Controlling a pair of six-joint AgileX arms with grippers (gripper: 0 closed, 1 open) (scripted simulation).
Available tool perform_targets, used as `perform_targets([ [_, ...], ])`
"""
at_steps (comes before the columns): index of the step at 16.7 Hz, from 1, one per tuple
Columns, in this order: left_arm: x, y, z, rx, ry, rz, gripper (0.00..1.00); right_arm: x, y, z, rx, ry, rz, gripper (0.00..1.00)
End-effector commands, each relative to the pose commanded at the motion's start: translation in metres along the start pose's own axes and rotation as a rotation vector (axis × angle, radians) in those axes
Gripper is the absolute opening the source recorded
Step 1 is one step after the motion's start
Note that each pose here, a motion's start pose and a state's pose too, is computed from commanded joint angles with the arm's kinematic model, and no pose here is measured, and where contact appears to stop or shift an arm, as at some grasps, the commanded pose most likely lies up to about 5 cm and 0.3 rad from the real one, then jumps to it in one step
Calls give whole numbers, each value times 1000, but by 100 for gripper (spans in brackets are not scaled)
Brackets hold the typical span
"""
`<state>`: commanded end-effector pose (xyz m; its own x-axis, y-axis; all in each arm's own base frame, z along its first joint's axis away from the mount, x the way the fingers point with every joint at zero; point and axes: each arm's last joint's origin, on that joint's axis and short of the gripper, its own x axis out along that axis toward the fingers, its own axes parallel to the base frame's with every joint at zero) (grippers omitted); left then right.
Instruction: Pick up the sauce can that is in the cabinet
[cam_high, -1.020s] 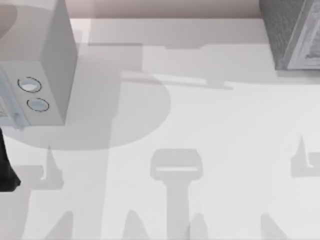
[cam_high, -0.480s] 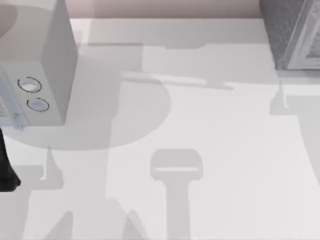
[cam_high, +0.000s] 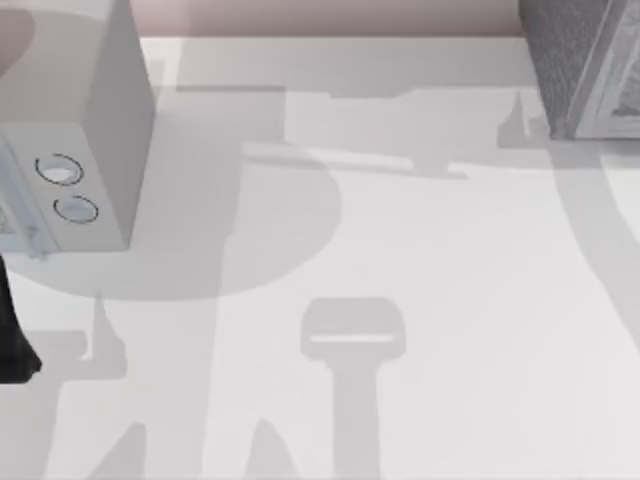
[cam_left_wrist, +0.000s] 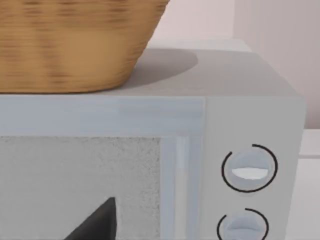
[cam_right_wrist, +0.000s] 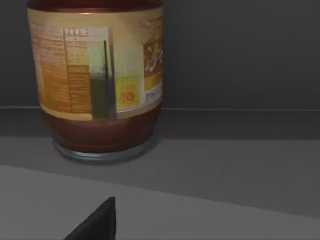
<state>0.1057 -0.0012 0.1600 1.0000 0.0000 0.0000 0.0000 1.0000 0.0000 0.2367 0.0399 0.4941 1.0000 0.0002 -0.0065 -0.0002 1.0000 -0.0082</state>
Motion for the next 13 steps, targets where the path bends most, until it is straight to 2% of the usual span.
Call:
perform_targets([
  [4,0,0,0,0,0,0,100,18,7,15,8,-7,0,100],
  [10,0,0,0,0,0,0,100,19,7,16,9,-10,-4,100],
  [13,0,0,0,0,0,0,100,36,18,21,11,-20,-11,100],
])
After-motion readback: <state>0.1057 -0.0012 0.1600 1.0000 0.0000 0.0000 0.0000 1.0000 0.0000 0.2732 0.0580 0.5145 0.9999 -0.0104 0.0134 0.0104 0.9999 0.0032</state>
